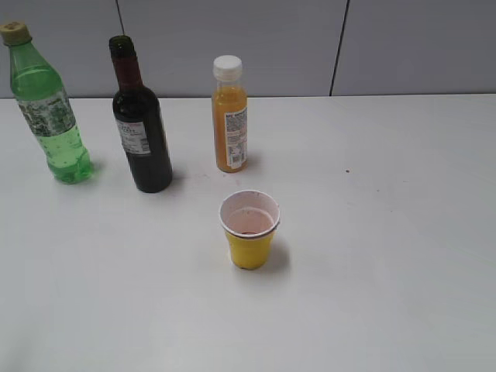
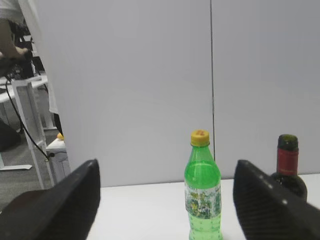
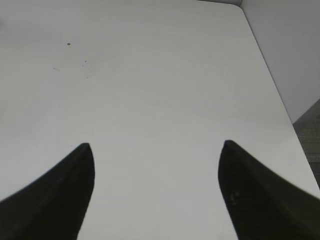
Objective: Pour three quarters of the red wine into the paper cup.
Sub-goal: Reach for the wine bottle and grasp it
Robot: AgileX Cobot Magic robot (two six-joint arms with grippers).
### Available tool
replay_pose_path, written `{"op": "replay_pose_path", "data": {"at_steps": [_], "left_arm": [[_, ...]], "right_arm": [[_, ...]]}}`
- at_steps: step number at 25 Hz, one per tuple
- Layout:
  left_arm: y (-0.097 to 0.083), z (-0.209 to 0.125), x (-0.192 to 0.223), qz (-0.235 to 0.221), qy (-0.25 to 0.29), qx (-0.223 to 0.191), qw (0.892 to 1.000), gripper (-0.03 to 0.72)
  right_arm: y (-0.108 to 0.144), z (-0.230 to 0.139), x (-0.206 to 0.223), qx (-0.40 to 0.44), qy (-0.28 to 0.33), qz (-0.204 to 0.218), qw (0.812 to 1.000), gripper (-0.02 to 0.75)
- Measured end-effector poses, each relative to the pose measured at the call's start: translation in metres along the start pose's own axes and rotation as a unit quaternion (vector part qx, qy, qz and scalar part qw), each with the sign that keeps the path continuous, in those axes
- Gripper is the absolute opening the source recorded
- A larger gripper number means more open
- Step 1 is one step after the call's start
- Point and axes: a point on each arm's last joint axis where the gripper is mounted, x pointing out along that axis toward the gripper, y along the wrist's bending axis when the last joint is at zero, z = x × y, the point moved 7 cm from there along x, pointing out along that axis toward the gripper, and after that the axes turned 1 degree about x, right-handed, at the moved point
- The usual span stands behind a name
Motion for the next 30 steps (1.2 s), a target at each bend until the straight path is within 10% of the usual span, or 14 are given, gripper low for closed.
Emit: {"op": "replay_pose_path", "data": {"at_steps": [15, 24, 30], "left_arm": [[-0.056, -0.086, 0.116, -0.146, -0.028, 0.0, 0.989, 0.629], [-0.074, -0.175, 0.171, -0.184, 0.078, -0.047, 0.979, 0.629], [-0.083, -0.185, 0.192, -0.201, 0.07, -0.002, 0.977, 0.629]], "right_arm": [[0.0, 0.0, 0.0, 0.0, -0.001, 0.0, 1.0, 0.583], [0.0, 0.0, 0.0, 0.0, -0.001, 0.0, 1.0, 0.583], [0.0, 0.0, 0.0, 0.0, -0.001, 0.0, 1.0, 0.583]]}}
